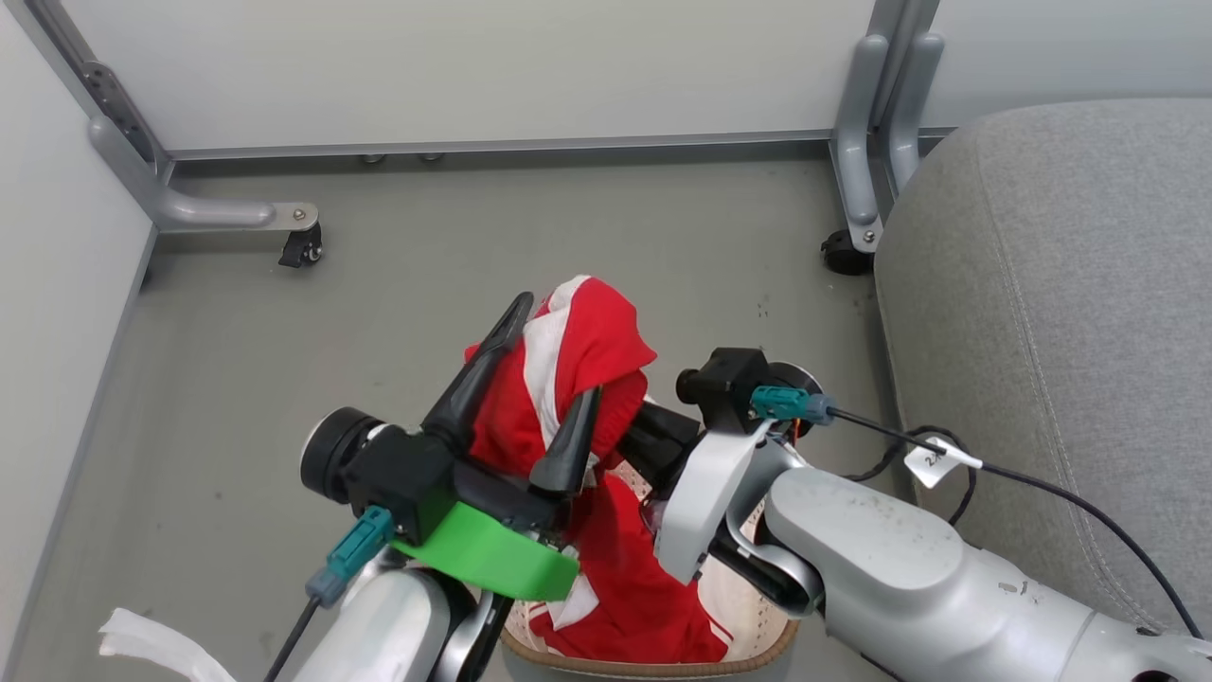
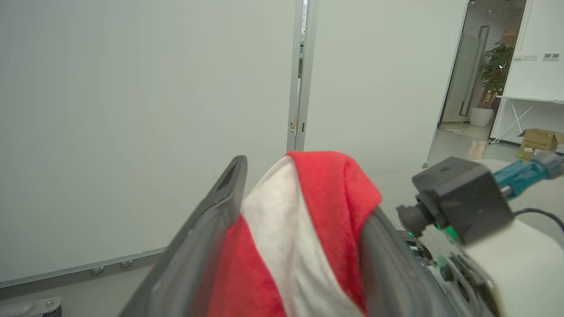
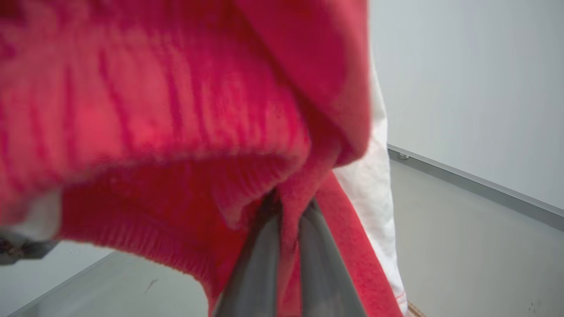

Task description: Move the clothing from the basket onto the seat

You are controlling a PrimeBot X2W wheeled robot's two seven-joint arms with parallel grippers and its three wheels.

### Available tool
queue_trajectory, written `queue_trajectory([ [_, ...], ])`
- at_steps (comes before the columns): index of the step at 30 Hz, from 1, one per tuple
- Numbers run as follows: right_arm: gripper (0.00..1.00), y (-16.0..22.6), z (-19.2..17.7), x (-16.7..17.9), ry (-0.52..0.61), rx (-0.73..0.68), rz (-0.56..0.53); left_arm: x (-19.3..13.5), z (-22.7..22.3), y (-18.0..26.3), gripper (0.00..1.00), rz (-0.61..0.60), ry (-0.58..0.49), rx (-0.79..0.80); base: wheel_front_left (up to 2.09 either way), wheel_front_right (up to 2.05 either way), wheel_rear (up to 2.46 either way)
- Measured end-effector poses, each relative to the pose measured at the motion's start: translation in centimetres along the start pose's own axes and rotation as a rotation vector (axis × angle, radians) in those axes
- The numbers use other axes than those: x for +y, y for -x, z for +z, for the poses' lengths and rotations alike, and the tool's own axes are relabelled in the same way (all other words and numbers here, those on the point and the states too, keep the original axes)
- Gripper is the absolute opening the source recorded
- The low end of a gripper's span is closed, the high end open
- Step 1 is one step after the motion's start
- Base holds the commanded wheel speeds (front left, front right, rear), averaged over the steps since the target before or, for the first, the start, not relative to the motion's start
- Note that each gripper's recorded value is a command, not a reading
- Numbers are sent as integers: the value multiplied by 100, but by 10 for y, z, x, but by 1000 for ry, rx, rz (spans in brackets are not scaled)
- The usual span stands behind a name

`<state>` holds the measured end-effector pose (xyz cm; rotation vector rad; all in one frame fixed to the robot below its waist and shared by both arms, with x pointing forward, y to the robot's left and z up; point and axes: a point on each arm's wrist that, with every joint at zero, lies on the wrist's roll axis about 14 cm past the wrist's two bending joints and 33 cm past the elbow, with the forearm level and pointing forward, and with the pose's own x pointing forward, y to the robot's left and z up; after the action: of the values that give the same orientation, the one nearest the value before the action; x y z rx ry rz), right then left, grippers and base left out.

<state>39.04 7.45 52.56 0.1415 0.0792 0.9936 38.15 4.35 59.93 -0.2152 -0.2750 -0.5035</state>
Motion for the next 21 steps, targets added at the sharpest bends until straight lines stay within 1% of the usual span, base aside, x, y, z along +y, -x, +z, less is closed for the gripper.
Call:
queue_trajectory([
  [6,0,0,6,-10,0,-16,-24,-3,-19,8,100,-37,-39,96,0,0,0],
  [11,0,0,6,-20,-6,-17,-50,-4,-40,24,100,-52,-54,188,0,0,0],
  [21,0,2,1,-38,-27,-12,-99,-9,-70,51,100,-53,-33,322,0,0,0],
])
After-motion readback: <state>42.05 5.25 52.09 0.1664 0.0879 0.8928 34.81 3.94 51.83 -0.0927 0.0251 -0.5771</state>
